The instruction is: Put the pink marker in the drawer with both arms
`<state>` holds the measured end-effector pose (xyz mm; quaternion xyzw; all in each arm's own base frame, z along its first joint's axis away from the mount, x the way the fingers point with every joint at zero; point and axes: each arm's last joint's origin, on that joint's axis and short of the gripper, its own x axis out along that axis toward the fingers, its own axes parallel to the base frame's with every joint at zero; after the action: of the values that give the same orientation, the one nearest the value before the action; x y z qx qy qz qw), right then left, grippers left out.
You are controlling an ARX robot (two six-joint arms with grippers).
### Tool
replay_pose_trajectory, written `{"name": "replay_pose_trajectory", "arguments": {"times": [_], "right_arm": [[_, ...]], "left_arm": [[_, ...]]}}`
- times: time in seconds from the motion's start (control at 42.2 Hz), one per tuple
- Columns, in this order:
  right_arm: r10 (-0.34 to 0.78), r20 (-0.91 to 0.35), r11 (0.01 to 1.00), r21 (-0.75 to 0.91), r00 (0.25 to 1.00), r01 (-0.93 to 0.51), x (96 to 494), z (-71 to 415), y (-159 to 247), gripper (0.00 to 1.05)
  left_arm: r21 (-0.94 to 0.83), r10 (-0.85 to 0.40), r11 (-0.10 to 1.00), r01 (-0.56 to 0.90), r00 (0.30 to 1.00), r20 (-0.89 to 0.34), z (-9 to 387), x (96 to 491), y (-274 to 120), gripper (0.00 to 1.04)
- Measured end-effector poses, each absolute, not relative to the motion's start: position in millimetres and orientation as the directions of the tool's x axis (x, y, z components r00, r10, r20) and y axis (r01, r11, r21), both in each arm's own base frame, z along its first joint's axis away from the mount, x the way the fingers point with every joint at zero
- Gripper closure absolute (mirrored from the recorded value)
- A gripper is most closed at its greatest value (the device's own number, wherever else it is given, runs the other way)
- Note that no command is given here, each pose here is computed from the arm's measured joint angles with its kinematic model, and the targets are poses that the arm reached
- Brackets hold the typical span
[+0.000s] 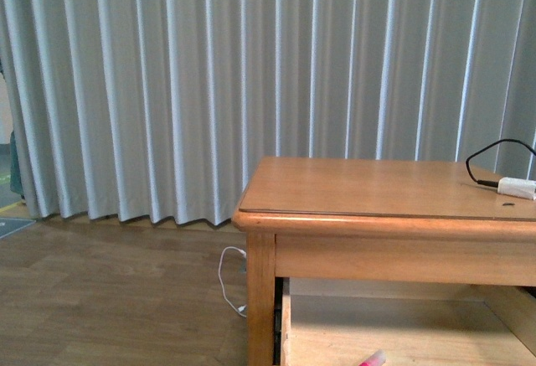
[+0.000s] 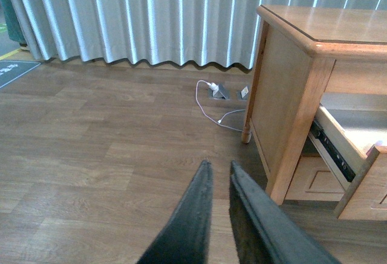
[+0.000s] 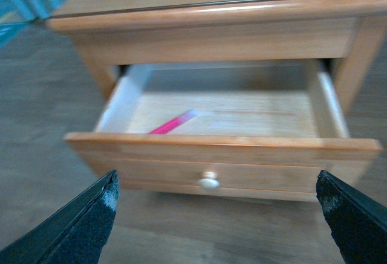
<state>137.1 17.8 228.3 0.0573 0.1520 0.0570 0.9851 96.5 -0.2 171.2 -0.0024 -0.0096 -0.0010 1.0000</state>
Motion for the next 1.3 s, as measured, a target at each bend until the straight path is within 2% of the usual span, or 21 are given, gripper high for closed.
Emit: {"name": "replay_pose_trajectory", "arguments": {"times": [0.047, 0.095, 0.237, 0.426, 0.781, 1.018, 1.302], "right_arm": [[0.032, -0.319, 0.995, 0.098, 0.947, 0.0, 137.4, 225.3, 19.3, 0.09], [0.007, -0.371, 0.997, 0.076, 0.929, 0.023, 138.7, 219.4, 21.8, 0.09], [0.082, -0.485, 0.997, 0.039, 0.871, -0.073, 157.3, 202.2, 26.6, 0.09], [0.112, -0.584, 0.992, 0.024, 0.804, -0.12, 193.7, 168.6, 28.0, 0.09], [0.113, -0.577, 0.993, 0.029, 0.809, -0.118, 259.1, 123.8, 36.1, 0.09], [0.033, -0.532, 0.999, 0.01, 0.846, -0.033, 292.7, 104.6, 40.0, 0.09], [-0.046, -0.459, 0.996, 0.047, 0.887, 0.076, 351.3, 96.7, 55.3, 0.09]], "left_arm": [[-0.005, -0.002, 1.0, 0.002, 1.0, 0.019, 171.2, 96.5, -0.2, 0.82], [-0.005, -0.002, 1.0, 0.002, 1.0, 0.02, 171.2, 96.5, -0.2, 0.72], [-0.005, -0.002, 1.0, 0.002, 1.0, 0.02, 171.2, 96.5, -0.2, 0.43], [-0.005, -0.002, 1.0, 0.002, 1.0, 0.02, 171.2, 96.5, -0.2, 0.06], [-0.004, -0.002, 1.0, 0.002, 1.0, 0.02, 171.2, 96.5, -0.2, 0.06], [-0.004, -0.002, 1.0, 0.002, 1.0, 0.02, 171.2, 96.5, -0.2, 0.06], [-0.004, -0.002, 1.0, 0.002, 1.0, 0.02, 171.2, 96.5, -0.2, 0.06]]}}
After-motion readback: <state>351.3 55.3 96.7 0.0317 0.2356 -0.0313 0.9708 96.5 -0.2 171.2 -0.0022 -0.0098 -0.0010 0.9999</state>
